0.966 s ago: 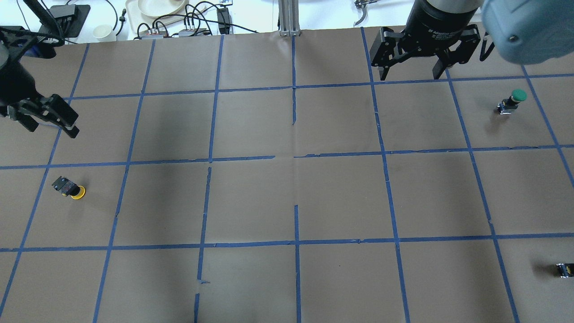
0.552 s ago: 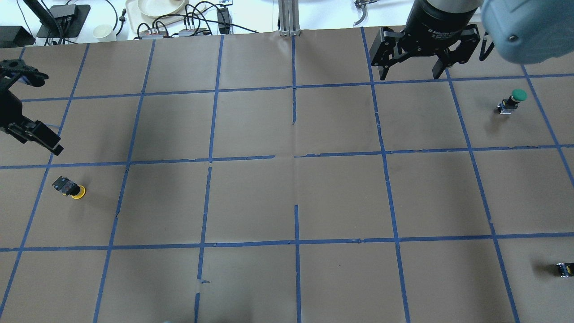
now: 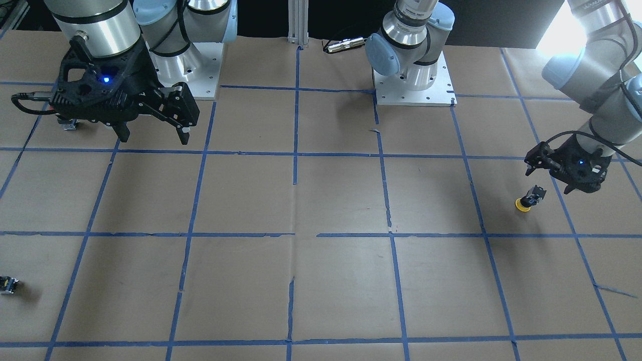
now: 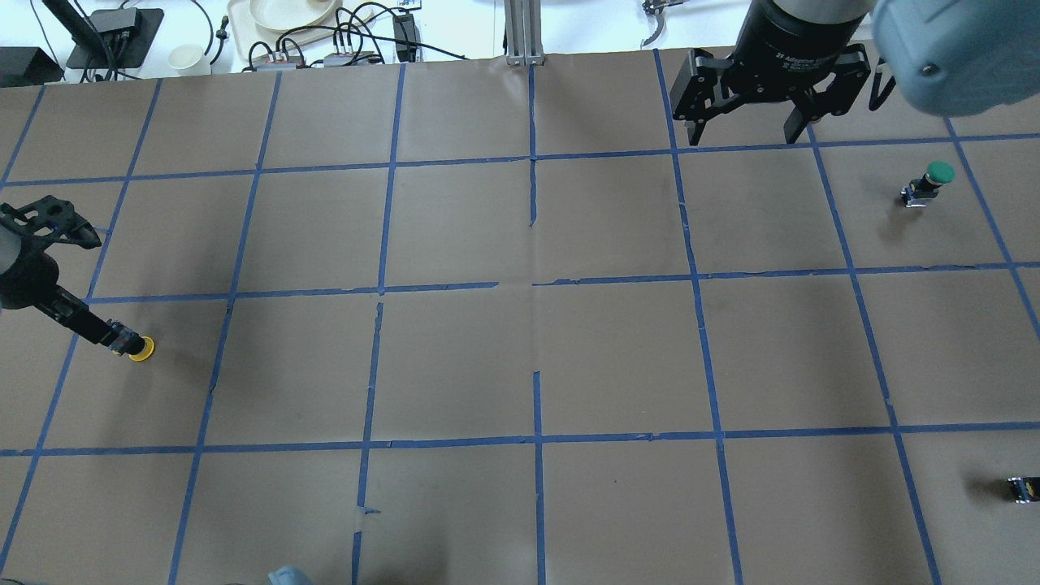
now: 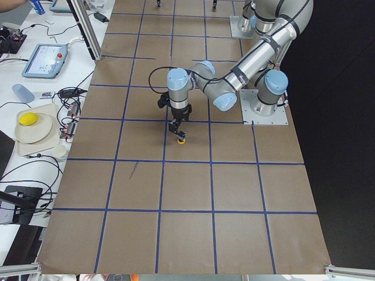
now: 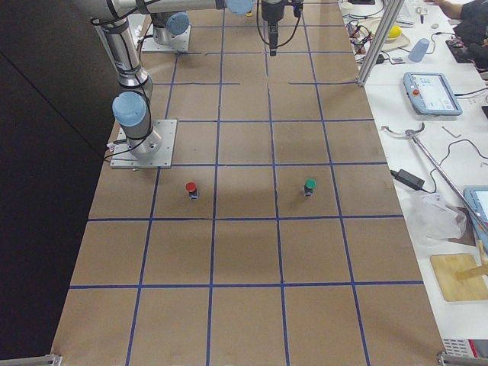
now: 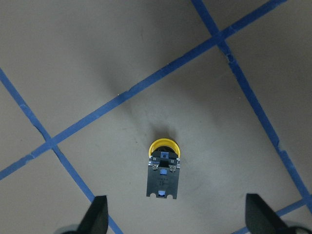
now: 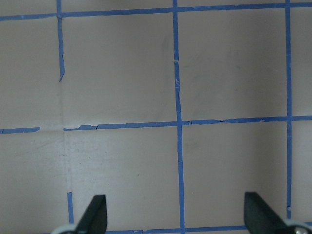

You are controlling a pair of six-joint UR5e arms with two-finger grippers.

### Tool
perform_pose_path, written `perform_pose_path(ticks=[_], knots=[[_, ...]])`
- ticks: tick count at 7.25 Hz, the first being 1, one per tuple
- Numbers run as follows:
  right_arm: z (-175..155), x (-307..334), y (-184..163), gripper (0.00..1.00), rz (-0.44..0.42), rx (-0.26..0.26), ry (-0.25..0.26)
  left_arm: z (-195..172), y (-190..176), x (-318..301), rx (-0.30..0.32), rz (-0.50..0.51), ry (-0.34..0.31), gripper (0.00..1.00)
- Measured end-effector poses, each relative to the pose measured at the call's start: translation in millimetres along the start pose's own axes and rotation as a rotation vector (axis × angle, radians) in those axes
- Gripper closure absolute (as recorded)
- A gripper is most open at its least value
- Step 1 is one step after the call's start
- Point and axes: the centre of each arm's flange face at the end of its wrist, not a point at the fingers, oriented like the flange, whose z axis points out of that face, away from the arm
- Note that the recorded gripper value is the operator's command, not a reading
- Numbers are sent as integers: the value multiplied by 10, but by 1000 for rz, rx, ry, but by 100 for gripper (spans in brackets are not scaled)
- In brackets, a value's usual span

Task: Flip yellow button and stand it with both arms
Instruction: 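Lower the left gripper over the yellow button and close on its base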

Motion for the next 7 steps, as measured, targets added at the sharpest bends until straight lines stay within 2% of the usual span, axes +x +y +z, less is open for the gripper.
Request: perform_pose_path(ticks=[3,4,6,7], knots=[[1,11,-4,0,2,0,1,282,26,-75,36,95,6,7],[0,12,-4,0,2,0,1,338,-2,-113,56,131,-7,21],[0,12,-5,0,2,0,1,410,-18,-132,65,154,-9,61],[2,12,-6,0,2,0,1,414,-18,-136,66,156,-10,77]])
